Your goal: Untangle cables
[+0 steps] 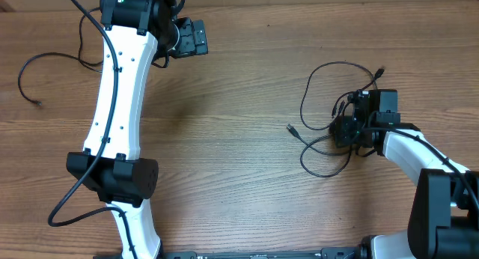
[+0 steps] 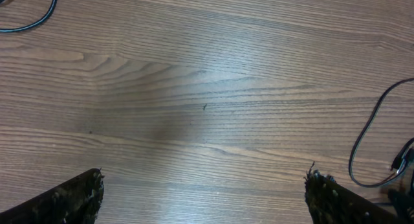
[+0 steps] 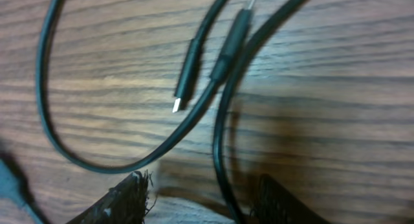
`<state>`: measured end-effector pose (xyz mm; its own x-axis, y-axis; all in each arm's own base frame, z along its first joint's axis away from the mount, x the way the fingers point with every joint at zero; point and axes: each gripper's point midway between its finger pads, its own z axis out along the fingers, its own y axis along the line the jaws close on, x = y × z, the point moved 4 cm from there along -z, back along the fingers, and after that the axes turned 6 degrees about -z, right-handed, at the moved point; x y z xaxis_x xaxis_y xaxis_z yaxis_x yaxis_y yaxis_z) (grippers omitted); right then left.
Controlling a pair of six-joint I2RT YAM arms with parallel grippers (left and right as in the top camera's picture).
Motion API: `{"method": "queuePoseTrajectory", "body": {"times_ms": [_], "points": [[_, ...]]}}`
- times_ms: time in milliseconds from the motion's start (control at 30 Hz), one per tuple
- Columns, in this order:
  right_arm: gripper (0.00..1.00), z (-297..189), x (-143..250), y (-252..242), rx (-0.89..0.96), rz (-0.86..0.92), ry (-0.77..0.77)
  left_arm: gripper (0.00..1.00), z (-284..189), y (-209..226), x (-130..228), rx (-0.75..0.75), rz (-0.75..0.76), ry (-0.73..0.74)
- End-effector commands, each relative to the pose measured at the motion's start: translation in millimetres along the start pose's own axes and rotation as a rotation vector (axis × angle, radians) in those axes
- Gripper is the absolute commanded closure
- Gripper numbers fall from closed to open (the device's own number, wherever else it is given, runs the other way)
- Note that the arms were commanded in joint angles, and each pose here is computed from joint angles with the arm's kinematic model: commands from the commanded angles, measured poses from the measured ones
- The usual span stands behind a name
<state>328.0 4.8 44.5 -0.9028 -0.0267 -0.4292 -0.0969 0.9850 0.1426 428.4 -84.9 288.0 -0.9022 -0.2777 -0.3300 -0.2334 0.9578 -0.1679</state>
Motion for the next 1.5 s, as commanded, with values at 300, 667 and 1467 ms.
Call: {"method": "queuePoseTrajectory", "body": {"times_ms": [300,667,1467], "points": [[0.96,-14,-27,17,-0.135,0.074,-0.053,0.0,3,4,1,-0.019,0.018,0.012],[0.96,-147,-129,144,-0.649,-0.029,-0.184,0.01,1,45,-1,-0.019,-0.08,0.087],[0.96,-204,-203,199,-0.526,-0.025,-0.517,0.0,-39,-68,63,0.809,0.729,0.19]]}}
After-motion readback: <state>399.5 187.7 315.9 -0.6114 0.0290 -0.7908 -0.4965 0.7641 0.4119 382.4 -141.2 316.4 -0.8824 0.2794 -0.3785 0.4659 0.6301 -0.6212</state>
